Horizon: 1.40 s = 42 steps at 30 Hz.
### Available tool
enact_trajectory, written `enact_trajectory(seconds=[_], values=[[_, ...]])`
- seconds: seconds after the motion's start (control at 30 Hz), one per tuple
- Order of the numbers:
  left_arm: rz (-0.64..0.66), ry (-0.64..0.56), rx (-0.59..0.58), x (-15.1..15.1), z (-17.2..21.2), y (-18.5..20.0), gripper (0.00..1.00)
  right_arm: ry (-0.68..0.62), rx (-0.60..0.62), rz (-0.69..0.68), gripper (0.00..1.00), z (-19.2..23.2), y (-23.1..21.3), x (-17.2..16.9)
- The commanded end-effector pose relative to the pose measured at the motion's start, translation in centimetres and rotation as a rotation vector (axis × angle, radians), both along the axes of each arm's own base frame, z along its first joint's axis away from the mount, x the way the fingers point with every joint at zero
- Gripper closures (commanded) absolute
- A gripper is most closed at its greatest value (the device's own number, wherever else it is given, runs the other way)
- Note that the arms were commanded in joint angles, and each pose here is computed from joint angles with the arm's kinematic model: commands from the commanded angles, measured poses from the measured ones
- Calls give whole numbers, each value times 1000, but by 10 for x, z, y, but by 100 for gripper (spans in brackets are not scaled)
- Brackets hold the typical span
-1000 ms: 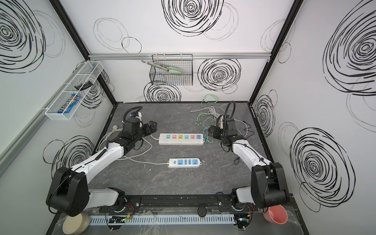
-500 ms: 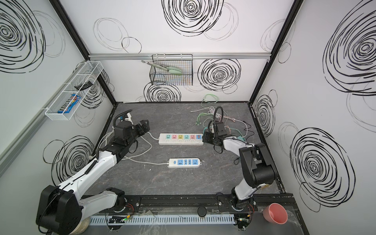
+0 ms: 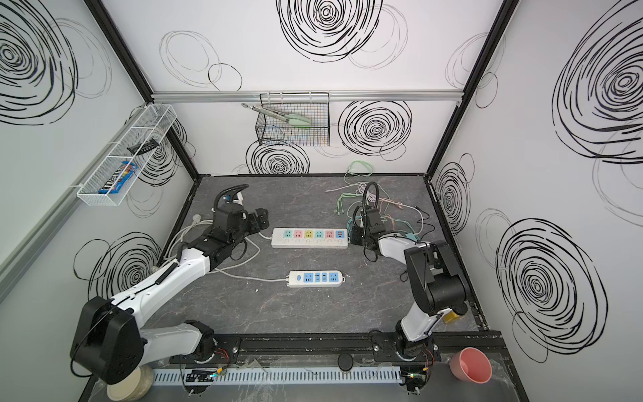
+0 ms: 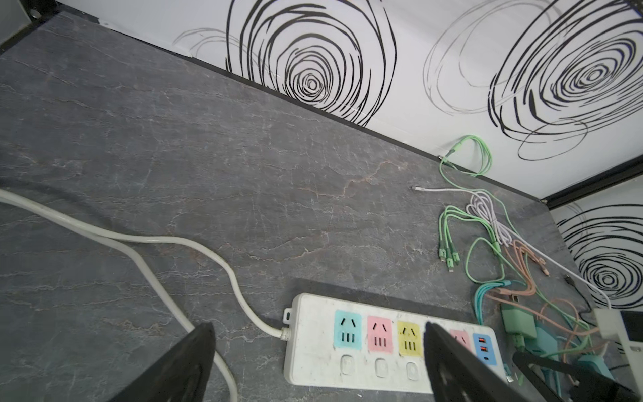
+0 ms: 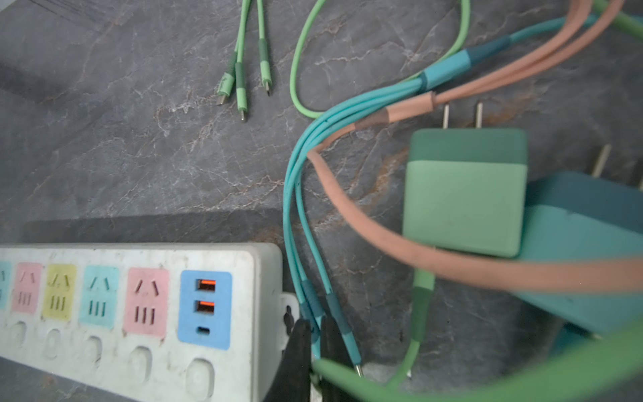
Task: Insert the plug
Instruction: 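Grasp a green cable with the right gripper while the left gripper releases the strip, then grasp the green charger plug with the left gripper while the right gripper holds its cable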
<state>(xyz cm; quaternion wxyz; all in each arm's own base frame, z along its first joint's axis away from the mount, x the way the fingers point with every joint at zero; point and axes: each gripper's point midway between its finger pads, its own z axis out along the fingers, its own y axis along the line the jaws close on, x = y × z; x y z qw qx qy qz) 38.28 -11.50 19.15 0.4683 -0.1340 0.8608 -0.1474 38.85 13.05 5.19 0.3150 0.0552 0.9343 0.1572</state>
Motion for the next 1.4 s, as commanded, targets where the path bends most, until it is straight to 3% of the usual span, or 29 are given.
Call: enact_trajectory(seconds=[0.0, 0.1, 0.2, 0.37, 0.6, 0.77, 1.1, 1.23, 1.37], values=[[-21, -54, 21, 10, 17, -14, 4, -108, -2, 32, 93, 40, 1, 5], [-63, -35, 41, 13, 13, -26, 4, -185, 10, 56, 100, 69, 3, 5], [-96, -13, 30, 14, 9, -34, 4, -260, 32, 94, 100, 99, 9, 5], [-282, -34, -97, 6, 16, -63, 4, -396, 38, 149, 100, 157, 15, 5], [-340, -18, -43, 2, 12, -75, 4, -596, 53, 415, 100, 213, 54, -18], [-349, -45, -53, -4, 16, -74, 4, -608, -26, 555, 100, 207, 90, -40], [-283, -23, -17, -7, 9, -60, 4, -524, 168, 950, 100, 181, 166, -110], [-266, 29, -13, -8, -5, -59, 4, -446, 233, 974, 100, 162, 174, -113], [-300, 56, 8, -13, -15, -67, 4, -309, 203, 843, 100, 120, 161, -87]])
